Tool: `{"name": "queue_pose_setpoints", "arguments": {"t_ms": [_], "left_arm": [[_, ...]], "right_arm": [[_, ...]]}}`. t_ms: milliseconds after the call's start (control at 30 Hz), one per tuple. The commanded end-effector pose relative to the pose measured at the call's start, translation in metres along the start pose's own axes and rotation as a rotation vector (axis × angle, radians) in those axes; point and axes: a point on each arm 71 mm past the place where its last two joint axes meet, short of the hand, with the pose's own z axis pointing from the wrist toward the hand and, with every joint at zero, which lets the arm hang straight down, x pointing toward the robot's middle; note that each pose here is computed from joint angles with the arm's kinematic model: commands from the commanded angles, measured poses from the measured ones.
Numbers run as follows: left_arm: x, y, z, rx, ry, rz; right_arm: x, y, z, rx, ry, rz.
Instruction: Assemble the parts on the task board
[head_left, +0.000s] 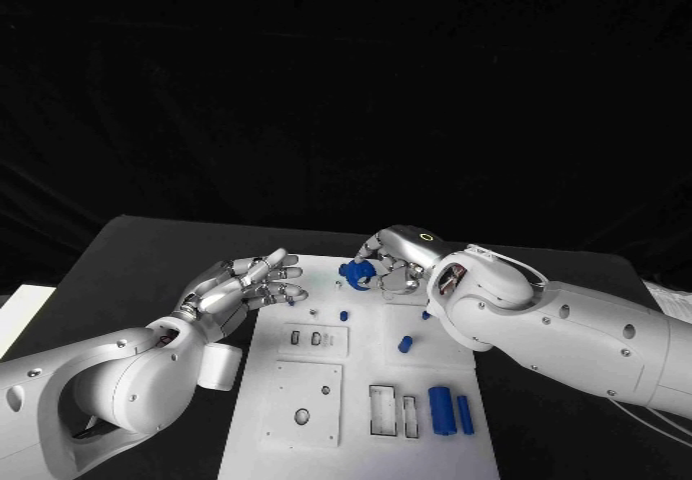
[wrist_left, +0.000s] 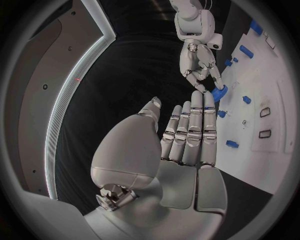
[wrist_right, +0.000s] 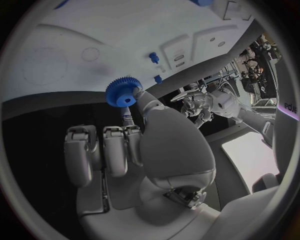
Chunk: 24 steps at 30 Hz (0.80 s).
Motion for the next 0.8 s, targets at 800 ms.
{"name": "queue_pose_setpoints", "arguments": {"t_ms": [800], "left_arm": [[0.0062,0.0004,0.0025,0.006,0.032,-0.014]], "right_arm": [[0.037,0.018,0.032,0.012,0.073,-0.045]]}}
